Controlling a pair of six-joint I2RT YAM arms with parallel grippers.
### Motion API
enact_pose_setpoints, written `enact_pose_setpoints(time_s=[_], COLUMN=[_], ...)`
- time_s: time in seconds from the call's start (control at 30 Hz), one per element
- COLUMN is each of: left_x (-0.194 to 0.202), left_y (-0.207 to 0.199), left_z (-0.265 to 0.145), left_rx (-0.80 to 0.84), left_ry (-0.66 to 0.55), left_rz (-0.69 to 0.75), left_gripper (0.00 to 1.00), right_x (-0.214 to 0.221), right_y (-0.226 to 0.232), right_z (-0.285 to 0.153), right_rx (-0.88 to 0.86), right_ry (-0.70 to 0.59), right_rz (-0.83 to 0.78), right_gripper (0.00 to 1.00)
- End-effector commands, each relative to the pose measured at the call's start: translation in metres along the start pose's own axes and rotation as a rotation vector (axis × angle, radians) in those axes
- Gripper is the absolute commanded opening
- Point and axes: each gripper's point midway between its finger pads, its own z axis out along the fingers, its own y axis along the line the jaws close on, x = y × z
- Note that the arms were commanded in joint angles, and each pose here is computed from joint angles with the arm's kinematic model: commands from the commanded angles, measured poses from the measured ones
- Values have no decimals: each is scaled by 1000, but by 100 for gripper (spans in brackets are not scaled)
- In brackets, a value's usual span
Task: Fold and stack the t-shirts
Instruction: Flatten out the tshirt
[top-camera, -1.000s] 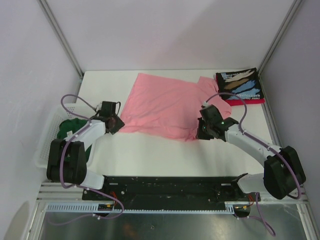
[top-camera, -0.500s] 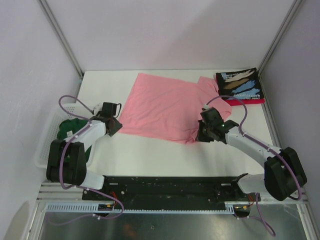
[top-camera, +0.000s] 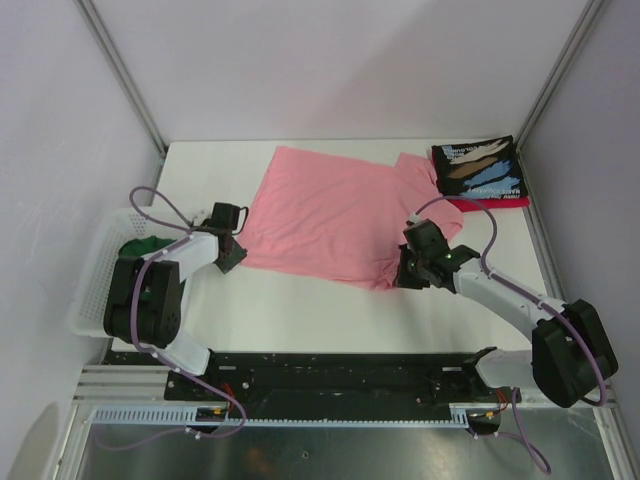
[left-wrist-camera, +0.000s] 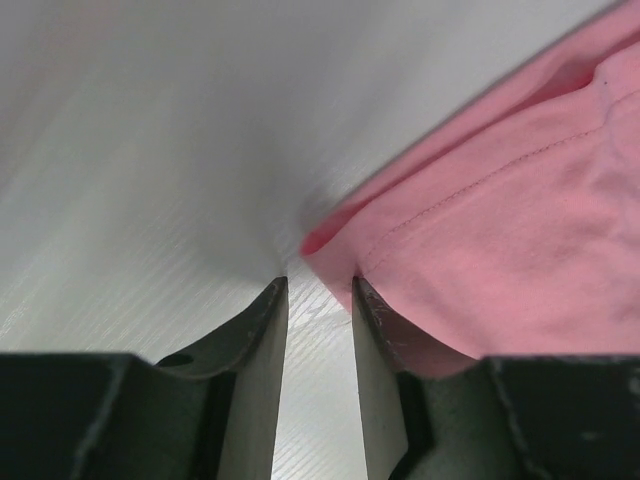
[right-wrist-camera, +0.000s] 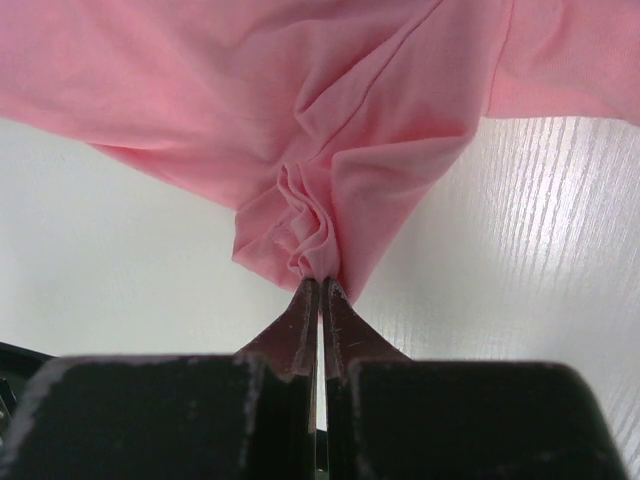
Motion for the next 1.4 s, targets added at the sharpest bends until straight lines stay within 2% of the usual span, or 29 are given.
enact_pose_setpoints(time_s=[0.0,0.3,0.57,0.83,1.0,1.23,1.37], left_x=[-18,-24,-29,-25,-25,-38,-42], left_y=[-11,-11,-16,-13,-11,-14,-15], left_z=[-4,-9,-3,2,3,-4,-6], left_rx=[13,15,2,-15,-23,-24,-33], left_ry=[-60,-85,-91,-76,-79,-118,-123], left_rz=[-5,1,12,26,34,37,48], left_gripper=[36,40,39,24,3,0,0], right_x=[-6,-5,-4,-2,-2,14,35], right_y=[5,4,1,-3,-4,-18,-22], right_z=[-6,-3,-3,-5,-6,-26,-45], right_rx=[-29,-30,-25,-22,-24,-9,-51], right_ry=[-37,-31,-30,-30,-28,-18,-11], right_rz=[17,17,19,25,28,46,101], right_gripper=[0,0,0,0,1,17,38])
